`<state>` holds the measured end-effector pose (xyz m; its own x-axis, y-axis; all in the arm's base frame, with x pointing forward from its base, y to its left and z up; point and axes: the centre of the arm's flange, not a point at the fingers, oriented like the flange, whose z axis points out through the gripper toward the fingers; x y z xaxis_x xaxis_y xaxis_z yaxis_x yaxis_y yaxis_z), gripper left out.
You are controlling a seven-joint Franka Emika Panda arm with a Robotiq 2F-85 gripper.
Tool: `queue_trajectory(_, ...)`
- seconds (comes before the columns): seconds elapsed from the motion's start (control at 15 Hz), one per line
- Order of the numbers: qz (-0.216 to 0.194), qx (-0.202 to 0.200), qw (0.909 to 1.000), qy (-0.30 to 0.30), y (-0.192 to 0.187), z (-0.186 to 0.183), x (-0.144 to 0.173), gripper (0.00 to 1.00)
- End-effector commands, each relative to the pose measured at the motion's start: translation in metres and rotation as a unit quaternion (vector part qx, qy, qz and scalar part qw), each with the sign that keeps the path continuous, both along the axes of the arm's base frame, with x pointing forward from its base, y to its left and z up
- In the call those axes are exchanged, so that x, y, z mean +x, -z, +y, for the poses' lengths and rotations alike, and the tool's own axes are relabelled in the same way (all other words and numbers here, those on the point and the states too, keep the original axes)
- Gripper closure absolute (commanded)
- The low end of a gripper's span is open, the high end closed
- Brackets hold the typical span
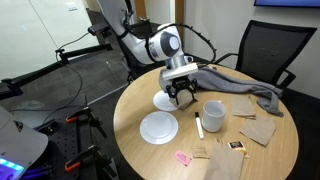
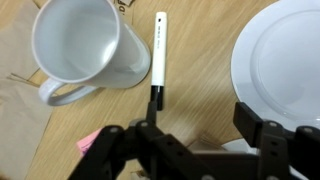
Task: Put the marker in the mug on the table
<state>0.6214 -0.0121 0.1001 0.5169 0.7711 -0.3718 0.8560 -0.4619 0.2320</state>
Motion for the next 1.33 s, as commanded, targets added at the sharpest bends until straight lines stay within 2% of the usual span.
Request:
queue_trajectory(0.0,-0.031,0.003,0.9995,-0.001,-0.045,0.005,-0.016,0.00)
queue_trajectory(0.33,-0.049,0.019,0.9986,0.008,-0.099,0.008,-0.032,0.00)
queue_trajectory(0.87,-0.080,0.048,0.9955,0.014,-0.173,0.021,-0.082,0.00)
queue_trajectory(1.2,-0.086,0.068,0.9939,0.011,-0.198,0.027,-0.110,0.00)
queue_trajectory(1.27,-0.078,0.051,0.9956,0.016,-0.182,0.029,-0.086,0.00)
